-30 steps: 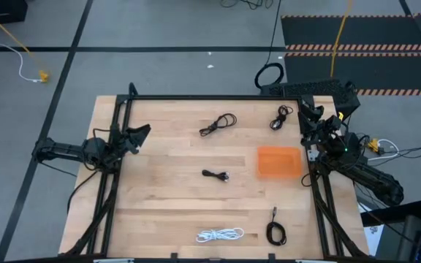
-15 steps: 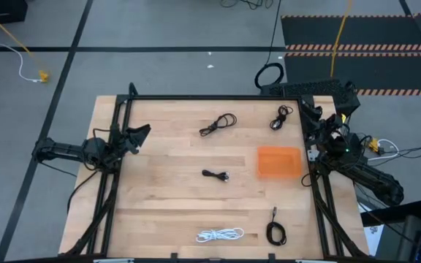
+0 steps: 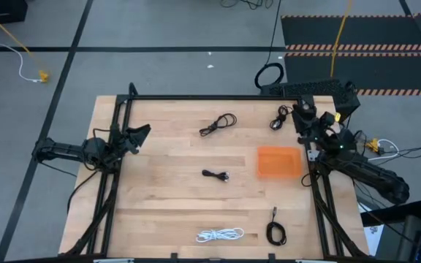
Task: Pick and place USB-C Cables
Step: Put the black charger cable into the bin
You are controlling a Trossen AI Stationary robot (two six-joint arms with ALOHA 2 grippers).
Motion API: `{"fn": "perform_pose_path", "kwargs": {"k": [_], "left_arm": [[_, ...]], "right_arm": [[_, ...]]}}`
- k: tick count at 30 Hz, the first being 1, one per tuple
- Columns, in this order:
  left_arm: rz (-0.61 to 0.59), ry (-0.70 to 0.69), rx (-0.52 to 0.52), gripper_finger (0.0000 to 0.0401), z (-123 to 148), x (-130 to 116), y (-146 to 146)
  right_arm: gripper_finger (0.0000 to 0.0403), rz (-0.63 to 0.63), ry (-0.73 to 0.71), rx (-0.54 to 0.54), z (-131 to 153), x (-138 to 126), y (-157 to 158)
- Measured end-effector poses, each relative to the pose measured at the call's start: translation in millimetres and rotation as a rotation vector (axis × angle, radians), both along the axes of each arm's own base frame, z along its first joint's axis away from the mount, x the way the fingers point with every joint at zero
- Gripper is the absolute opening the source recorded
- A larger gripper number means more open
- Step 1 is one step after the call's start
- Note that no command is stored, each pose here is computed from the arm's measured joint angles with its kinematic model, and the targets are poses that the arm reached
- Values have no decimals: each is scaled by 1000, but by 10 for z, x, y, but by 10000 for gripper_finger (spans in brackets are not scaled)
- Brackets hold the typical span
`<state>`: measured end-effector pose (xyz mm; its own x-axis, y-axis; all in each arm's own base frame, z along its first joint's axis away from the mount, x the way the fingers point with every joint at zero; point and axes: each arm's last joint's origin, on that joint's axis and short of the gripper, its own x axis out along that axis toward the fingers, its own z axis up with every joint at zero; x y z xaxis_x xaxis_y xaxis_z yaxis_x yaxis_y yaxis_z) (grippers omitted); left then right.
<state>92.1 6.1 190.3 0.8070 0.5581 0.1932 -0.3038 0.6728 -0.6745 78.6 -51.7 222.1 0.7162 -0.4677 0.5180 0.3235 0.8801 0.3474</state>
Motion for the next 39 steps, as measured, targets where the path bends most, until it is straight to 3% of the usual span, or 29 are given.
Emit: {"fn": "perform_pose_path", "kwargs": {"k": [5,12,23,30,39], "left_arm": [[0,0,0,191,0,0,0],[0,0,0,191,-1,0,0],[0,0,0,191,0,0,0],[1,1,0,191,-1,0,0],[0,0,0,191,0,0,0]], "right_arm": [[177,-57,60,-74,154,50,-33],[177,-83,195,-60,180,188,-124],[177,-134,312,-81,532,421,-285],[177,-272,481,83,642,529,-416],[178,-271,561,284,670,644,-508]]}}
